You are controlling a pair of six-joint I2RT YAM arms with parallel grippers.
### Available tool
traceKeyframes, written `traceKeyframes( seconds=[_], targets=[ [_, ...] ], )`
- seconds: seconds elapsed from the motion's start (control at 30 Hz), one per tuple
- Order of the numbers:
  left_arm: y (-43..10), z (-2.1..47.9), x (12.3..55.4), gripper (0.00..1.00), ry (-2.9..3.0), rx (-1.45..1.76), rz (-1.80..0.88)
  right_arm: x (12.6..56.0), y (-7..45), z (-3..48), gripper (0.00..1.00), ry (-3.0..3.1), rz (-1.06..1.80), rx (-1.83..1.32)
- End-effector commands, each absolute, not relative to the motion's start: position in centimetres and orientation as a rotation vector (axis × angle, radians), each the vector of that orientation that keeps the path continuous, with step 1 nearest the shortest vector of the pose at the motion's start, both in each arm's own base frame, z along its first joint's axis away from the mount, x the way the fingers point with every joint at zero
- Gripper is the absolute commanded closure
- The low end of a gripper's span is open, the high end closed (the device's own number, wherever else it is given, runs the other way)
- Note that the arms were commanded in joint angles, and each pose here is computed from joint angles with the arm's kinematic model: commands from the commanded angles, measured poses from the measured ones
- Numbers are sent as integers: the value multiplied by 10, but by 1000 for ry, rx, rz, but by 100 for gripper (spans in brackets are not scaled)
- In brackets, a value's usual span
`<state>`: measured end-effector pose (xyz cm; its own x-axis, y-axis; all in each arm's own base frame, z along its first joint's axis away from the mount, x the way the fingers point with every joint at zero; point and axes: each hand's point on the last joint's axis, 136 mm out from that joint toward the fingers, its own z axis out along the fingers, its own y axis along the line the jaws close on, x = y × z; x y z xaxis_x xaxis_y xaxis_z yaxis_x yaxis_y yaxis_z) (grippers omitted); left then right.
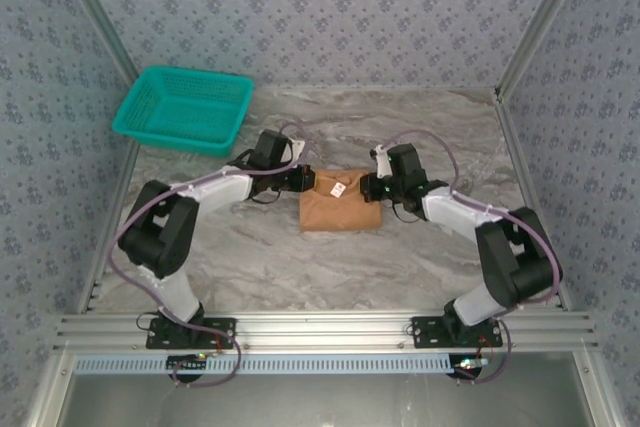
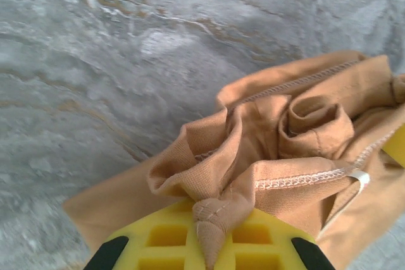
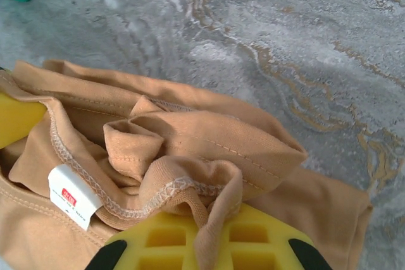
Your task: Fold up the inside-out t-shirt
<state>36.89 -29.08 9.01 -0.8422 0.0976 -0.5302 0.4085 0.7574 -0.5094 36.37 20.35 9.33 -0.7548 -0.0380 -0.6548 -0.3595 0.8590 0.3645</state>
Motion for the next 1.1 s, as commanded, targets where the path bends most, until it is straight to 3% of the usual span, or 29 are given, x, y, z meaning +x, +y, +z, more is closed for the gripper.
traceKeyframes(
  seconds=[0.0, 0.07, 0.2, 0.3, 0.53, 0.73, 1.07],
  targets=[
    [-287, 76, 391, 97, 2474, 363, -803, 385, 194, 75, 90, 2419, 533, -251],
    [-286, 62, 399, 94, 2501, 342, -785, 395, 191, 62, 84, 2468, 495, -240],
    [-284, 58, 419, 68, 2509, 291, -739, 412, 182, 55, 71, 2533, 407, -221],
    [-272, 78, 429, 58, 2482, 231, -682, 417, 173, 77, 64, 2509, 354, -236],
    [-243, 113, 399, 29, 2431, 182, -576, 387, 153, 125, 44, 2463, 262, -270],
    [-302, 129, 351, 31, 2386, 377, -979, 362, 217, 114, 46, 2447, 650, -357],
    [-301, 61, 388, 35, 2502, 333, -865, 396, 208, 49, 56, 2550, 732, -243]
  ],
)
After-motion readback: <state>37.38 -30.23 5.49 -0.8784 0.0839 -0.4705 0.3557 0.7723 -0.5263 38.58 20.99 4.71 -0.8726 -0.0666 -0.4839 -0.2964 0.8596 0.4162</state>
